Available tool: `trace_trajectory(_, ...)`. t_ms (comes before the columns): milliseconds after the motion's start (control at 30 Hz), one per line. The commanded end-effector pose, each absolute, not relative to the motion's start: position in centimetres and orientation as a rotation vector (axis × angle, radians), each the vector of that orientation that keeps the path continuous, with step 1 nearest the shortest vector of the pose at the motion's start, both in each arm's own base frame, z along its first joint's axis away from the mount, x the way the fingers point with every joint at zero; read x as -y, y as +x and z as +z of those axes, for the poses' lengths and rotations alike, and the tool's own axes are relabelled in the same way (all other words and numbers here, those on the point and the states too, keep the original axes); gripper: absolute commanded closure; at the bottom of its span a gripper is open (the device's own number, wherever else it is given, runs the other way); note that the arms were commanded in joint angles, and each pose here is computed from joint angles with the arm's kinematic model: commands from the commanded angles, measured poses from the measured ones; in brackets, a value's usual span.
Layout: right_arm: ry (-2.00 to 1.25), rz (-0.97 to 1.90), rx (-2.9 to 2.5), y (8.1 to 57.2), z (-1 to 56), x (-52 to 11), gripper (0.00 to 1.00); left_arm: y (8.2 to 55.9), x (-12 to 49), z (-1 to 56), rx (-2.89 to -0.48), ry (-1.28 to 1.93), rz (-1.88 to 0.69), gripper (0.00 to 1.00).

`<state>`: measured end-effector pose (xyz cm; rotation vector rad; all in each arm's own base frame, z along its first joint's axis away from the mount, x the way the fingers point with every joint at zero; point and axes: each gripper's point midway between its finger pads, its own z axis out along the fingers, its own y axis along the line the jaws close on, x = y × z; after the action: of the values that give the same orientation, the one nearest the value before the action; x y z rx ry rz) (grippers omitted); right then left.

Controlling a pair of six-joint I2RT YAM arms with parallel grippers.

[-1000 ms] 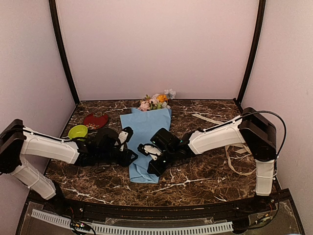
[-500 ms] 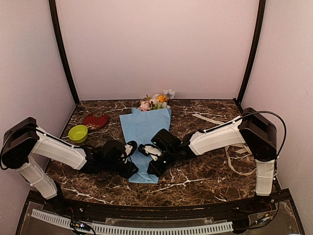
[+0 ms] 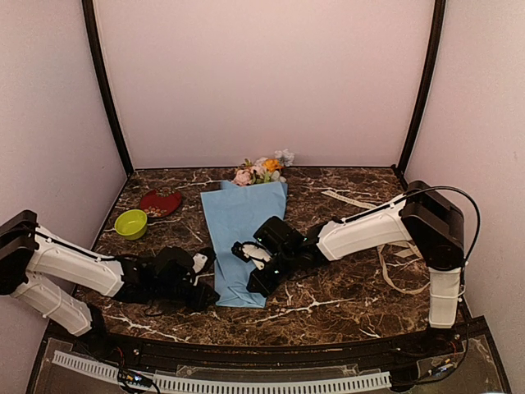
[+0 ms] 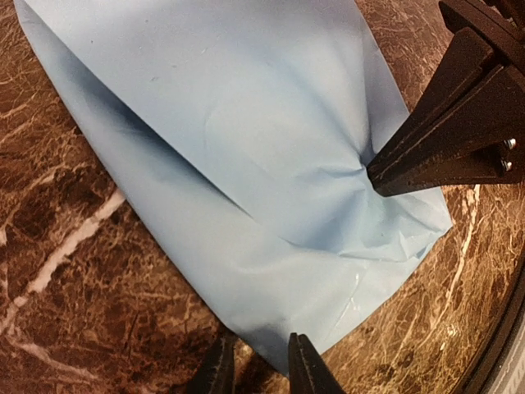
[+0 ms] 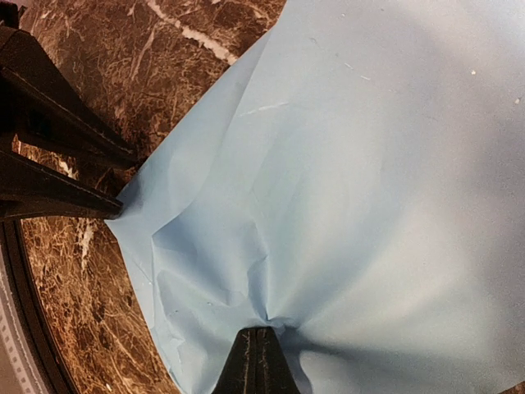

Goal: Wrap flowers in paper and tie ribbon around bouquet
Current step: Press the fold line on the folded bouquet.

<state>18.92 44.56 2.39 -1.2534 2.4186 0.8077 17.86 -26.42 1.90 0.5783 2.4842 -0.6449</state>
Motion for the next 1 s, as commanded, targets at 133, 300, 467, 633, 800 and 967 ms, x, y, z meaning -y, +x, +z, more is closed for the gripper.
trace_trajectory(133, -1.293, 0.782, -2.485, 17.2, 1.0, -43.4, 1.00, 17.5, 25.3, 4.5, -2.441, 0.637, -0.581, 0.77)
trace_trajectory(300, -1.288, 0.809, -2.477, 17.2, 1.4, -43.8, 1.00, 19.8, 27.8, 8.5, -2.251, 0.697, -0.582, 0.76)
trace_trajectory(467, -1.280, 0.868, -2.470, 16.9, 1.8, -44.5, 1.00, 21.9, 28.9, 8.2, -2.146, 0.743, -0.474, 0.75)
trace_trajectory(633, -1.275, 0.871, -2.476, 16.8, 1.7, -44.4, 1.00, 22.5, 31.1, 6.7, -2.132, 0.803, -0.476, 0.75)
trace_trajectory(800, -1.266, 0.868, -2.480, 16.9, 1.7, -44.2, 1.00, 21.2, 31.6, 3.2, -2.232, 0.870, -0.456, 0.76)
trace_trajectory(967, -1.272, 0.861, -2.472, 16.9, 2.1, -44.1, 1.00, 19.4, 29.0, 0.4, -2.328, 0.841, -0.444, 0.77)
